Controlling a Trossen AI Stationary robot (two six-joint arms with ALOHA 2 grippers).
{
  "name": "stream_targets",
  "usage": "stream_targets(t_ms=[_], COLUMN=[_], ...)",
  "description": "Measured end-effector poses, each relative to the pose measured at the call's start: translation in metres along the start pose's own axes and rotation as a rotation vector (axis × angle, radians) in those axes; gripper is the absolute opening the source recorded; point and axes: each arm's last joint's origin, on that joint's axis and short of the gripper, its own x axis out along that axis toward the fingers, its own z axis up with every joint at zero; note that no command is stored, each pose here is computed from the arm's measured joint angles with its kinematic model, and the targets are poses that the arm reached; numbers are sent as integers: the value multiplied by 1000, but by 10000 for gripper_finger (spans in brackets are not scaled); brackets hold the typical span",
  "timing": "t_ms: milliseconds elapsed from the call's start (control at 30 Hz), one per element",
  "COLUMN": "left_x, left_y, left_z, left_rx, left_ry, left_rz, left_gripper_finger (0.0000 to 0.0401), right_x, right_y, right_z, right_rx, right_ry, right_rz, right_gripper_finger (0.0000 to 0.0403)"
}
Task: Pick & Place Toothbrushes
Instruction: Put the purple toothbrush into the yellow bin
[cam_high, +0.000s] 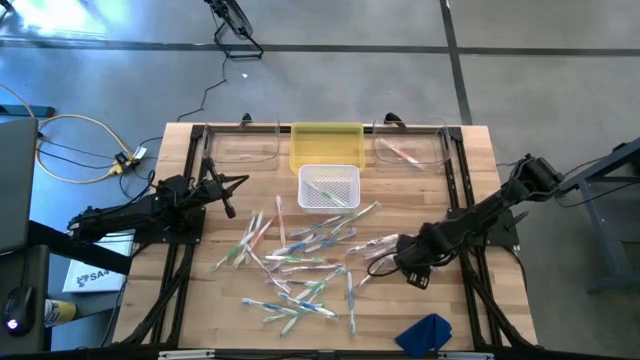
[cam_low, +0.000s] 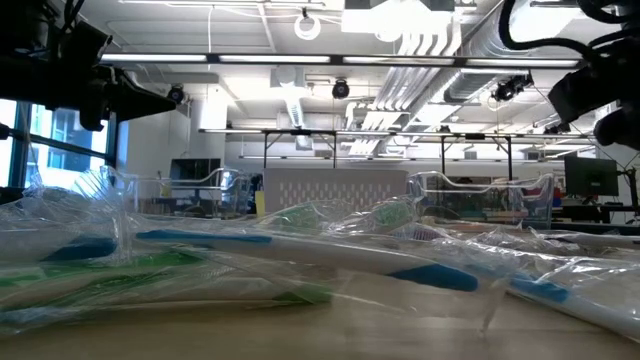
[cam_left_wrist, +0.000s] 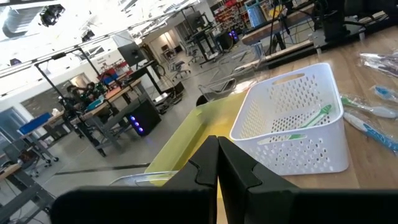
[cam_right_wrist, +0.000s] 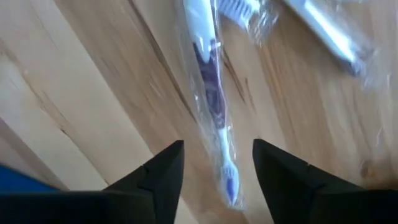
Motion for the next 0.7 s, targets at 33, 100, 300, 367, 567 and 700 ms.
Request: stream_targets(t_ms=[33,100,300,367,567,700], left_x=[0,0,0,0,0,0], left_y=[0,0,0,0,0,0], left_z=[0,0,0,0,0,0], left_rx=[0,0,0,0,0,0], left_ry=[0,0,1,1,1,1], left_rz=[0,0,0,0,0,1], left_gripper_finger=[0,0,0,0,0,0], right_x=[2,8,27,32,39,42], right_y=[-1,-4,-11,-14,-20,-21], right_z=[1,2,0,-2,-6,-7], right_rx=[2,10,24,25,27,25], right_ry=[-7,-17,-22,-15,-4,-7], right_rz=[2,8,55,43,28,29], right_gripper_finger=[192,194,194,194,194,192])
